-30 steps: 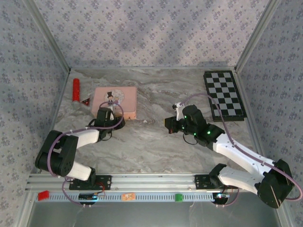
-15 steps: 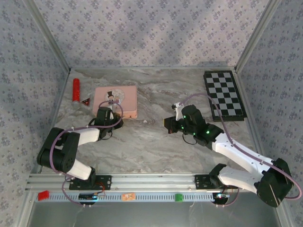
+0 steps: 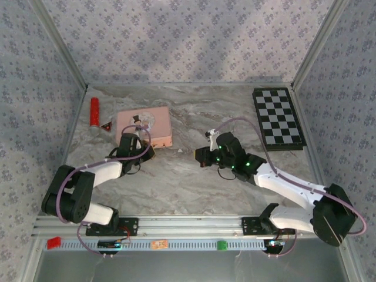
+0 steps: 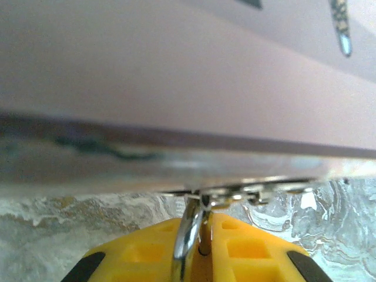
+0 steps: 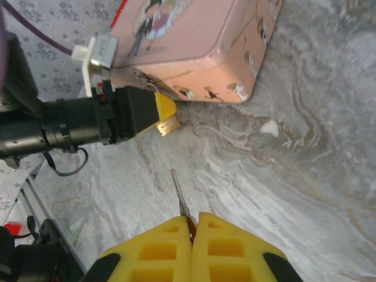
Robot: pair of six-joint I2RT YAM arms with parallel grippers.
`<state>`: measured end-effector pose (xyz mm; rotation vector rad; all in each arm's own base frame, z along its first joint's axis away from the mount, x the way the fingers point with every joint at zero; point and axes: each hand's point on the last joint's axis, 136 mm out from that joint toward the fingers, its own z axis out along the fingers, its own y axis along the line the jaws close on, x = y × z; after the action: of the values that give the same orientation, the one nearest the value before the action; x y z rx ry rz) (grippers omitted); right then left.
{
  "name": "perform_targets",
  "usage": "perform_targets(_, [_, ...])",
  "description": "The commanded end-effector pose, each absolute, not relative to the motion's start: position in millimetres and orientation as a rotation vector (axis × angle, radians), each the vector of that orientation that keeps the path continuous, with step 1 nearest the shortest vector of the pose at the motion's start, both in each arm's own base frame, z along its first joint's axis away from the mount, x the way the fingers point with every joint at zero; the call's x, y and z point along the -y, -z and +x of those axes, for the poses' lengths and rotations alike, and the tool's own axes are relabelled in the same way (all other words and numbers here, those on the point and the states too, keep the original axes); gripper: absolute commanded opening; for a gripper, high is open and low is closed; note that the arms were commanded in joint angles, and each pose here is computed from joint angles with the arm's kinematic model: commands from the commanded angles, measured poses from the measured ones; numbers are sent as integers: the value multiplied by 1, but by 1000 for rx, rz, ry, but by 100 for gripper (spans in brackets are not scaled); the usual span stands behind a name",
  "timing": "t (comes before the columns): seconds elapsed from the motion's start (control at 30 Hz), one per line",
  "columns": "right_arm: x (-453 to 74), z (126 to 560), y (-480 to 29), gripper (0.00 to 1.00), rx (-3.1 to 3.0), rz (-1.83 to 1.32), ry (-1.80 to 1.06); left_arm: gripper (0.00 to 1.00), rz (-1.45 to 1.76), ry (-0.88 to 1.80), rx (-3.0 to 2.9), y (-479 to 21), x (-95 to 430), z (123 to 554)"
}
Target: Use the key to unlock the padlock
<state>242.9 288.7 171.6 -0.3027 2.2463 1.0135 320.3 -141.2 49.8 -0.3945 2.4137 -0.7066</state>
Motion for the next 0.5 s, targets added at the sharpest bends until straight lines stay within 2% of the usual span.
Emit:
perform_targets(0.0, [-303,241,-166,0,-2240,-213,-1145,12,-447,796,-2380,-72,153,325])
perform_targets(0.27, [-340,229,-135,0,-2272,-188,-1331,12,-526,990,-2346,-88,179,323])
perform_targets(0.47, [-372,215,-119,0,-2321,-309,-1384,13,-499,1052,-2348,-101,194,321])
